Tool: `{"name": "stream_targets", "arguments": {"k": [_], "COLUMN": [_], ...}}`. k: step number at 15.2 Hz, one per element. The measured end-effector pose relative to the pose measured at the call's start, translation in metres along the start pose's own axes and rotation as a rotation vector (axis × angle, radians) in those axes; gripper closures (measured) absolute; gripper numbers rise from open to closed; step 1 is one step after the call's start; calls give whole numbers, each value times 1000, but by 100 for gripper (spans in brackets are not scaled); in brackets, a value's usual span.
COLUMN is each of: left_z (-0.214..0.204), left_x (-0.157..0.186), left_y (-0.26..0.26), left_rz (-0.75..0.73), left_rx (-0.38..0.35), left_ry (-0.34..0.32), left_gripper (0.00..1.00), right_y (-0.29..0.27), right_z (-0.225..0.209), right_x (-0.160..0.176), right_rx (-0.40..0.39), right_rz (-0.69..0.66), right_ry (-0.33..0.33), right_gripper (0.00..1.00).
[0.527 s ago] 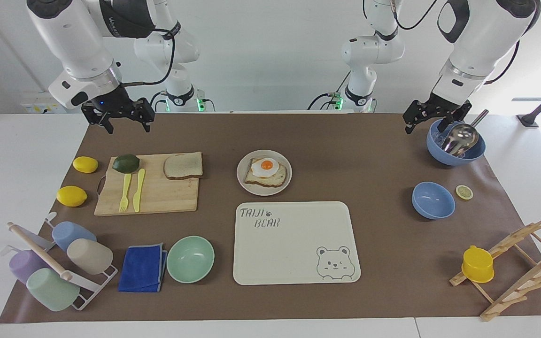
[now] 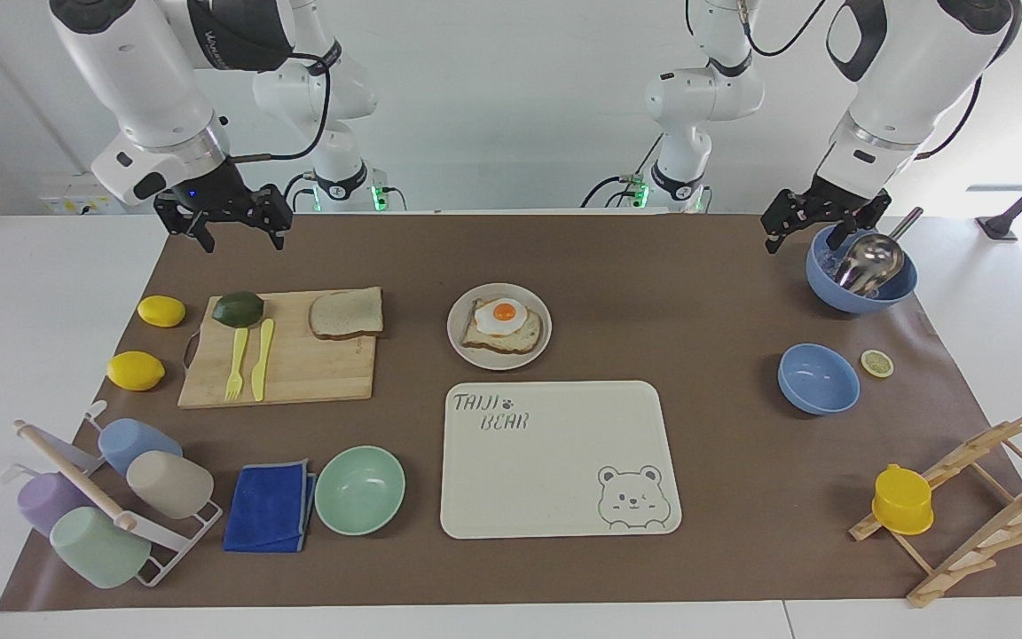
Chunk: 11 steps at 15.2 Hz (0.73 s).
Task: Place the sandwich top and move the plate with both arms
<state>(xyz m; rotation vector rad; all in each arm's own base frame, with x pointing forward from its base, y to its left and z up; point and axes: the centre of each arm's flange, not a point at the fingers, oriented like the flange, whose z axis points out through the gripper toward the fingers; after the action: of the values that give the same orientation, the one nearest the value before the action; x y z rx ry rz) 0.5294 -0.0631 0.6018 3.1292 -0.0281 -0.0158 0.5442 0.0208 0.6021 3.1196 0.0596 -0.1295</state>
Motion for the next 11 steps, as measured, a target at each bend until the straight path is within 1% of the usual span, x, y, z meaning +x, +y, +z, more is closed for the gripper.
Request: {"name": "stream_targets", "arguments": {"k": [4, 6, 7, 9, 11], "left_z": [0, 0, 0, 0, 0], "left_x": [0, 0, 0, 0, 0], "left_y": [0, 0, 0, 0, 0], "left_rz": [0, 0, 0, 0, 0], "left_rx": [0, 0, 0, 0, 0], "left_ry": [0, 0, 0, 0, 0], "left_gripper": [0, 0, 0, 0, 0], "right_y": [-14, -45, -68, -120, -169], "right_z": [0, 4, 12, 42, 80], "right_x": [0, 2, 2, 1, 1], "right_rx": [17, 28, 25, -12, -78], "right_rz": [-22, -57, -56, -23, 11], "right_ry": [1, 31, 34, 15, -2], "right_gripper": [0, 0, 0, 0, 0]}}
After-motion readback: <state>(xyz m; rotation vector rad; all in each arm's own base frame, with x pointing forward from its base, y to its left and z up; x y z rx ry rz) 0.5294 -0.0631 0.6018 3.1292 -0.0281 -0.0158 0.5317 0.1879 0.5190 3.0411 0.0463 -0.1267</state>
